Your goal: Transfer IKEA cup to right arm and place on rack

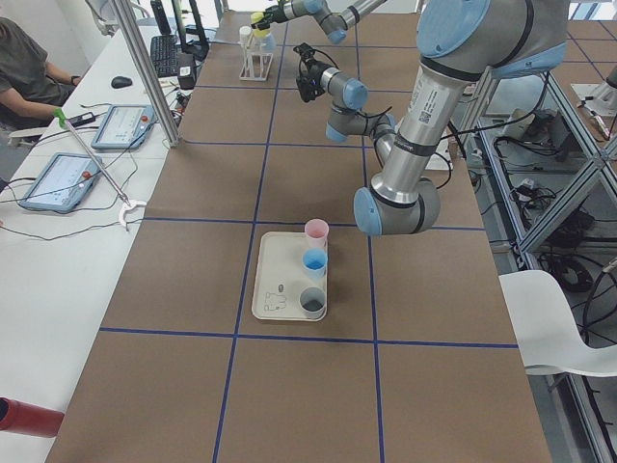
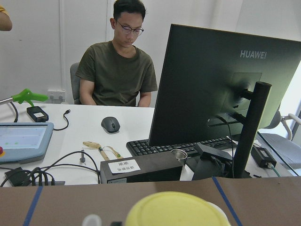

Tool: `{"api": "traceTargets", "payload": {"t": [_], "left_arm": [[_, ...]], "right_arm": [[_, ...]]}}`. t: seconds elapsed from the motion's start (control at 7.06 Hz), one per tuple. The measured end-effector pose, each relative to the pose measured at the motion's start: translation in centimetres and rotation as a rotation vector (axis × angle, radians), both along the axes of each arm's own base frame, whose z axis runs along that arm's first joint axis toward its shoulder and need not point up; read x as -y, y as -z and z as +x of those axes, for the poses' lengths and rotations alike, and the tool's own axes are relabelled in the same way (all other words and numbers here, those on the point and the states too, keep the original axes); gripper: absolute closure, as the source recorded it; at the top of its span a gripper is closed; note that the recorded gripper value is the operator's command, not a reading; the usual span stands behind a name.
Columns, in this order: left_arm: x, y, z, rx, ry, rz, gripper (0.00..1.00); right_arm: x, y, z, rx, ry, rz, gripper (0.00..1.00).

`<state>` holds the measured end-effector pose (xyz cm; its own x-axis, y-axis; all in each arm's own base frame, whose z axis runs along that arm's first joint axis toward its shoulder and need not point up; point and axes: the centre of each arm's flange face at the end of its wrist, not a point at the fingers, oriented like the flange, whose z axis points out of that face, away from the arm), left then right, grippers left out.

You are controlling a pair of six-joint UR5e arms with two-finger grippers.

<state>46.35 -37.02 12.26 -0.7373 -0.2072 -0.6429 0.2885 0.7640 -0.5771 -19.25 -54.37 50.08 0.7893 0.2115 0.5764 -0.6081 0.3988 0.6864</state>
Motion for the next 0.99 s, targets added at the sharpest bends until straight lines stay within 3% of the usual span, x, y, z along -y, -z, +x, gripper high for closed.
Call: {"api": "traceTargets", "payload": {"t": [0.99], "left_arm": [[-0.1, -0.2, 0.2, -0.002, -0.007, -0.007, 0.00]], "right_arm": [[-1.0, -1.3, -2.4, -0.017, 0.044, -0.021, 1.00]]}}
